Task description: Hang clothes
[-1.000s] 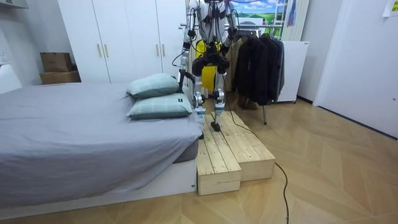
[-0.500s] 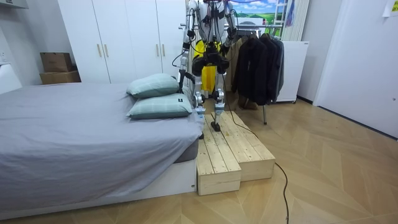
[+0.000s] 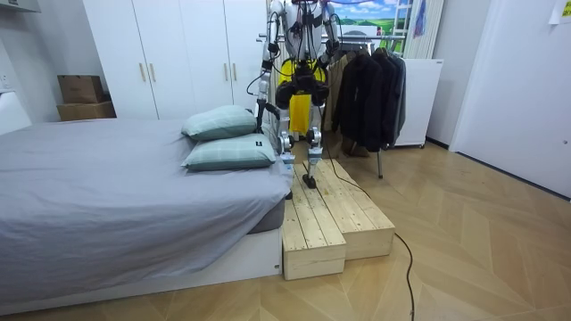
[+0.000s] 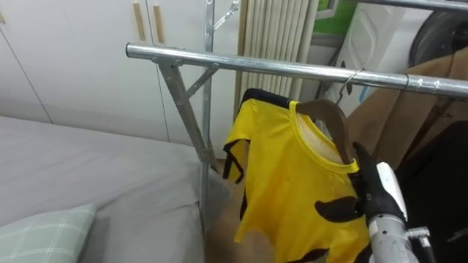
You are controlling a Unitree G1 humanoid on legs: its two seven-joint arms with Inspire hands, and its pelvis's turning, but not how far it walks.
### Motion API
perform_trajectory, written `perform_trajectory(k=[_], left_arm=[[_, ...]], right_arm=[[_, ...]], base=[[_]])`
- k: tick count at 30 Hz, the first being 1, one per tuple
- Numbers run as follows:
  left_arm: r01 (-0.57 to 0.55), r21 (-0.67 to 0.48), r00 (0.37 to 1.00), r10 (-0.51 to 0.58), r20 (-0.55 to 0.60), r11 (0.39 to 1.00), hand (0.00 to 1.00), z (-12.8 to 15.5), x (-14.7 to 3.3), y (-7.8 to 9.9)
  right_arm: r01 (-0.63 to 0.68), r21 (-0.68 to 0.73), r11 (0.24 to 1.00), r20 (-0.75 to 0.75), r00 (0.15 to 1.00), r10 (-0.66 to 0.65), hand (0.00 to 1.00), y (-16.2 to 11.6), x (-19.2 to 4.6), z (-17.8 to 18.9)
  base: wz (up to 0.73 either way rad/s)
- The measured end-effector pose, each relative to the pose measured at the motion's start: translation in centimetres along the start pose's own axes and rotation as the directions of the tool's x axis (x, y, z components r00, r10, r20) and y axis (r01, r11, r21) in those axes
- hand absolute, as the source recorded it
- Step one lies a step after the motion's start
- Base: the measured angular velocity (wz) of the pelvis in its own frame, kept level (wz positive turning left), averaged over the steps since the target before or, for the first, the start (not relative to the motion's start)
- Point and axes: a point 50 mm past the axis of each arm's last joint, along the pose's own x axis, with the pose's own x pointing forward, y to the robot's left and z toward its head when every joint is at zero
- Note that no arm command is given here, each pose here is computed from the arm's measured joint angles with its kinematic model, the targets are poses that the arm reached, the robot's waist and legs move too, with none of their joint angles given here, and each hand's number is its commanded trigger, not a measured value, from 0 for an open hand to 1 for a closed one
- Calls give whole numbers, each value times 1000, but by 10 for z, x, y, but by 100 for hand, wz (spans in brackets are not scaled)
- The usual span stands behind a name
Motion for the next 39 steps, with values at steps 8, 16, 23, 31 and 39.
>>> perform_trajectory(k=[8,16,23,31,39], left_arm=[[6,0,1000,-6,-9,1000,0,-3,0,-1],[15,-7,1000,-15,-15,1000,0,-3,0,-1],[14,-5,1000,-14,-28,1000,0,-4,0,-1],[11,0,999,-11,-31,1000,0,-3,0,-1],[17,0,999,-17,-38,1000,0,-5,0,-3]], right_arm=[[48,154,987,21,998,-52,0,-10,1,10],[49,217,975,63,996,-64,0,-13,1,22],[66,275,959,67,994,-88,0,-15,1,26],[106,275,956,46,991,-123,0,-18,-1,27],[152,288,945,84,980,-183,0,-24,-6,36]], base=[[0],[0],[0],[0],[0]])
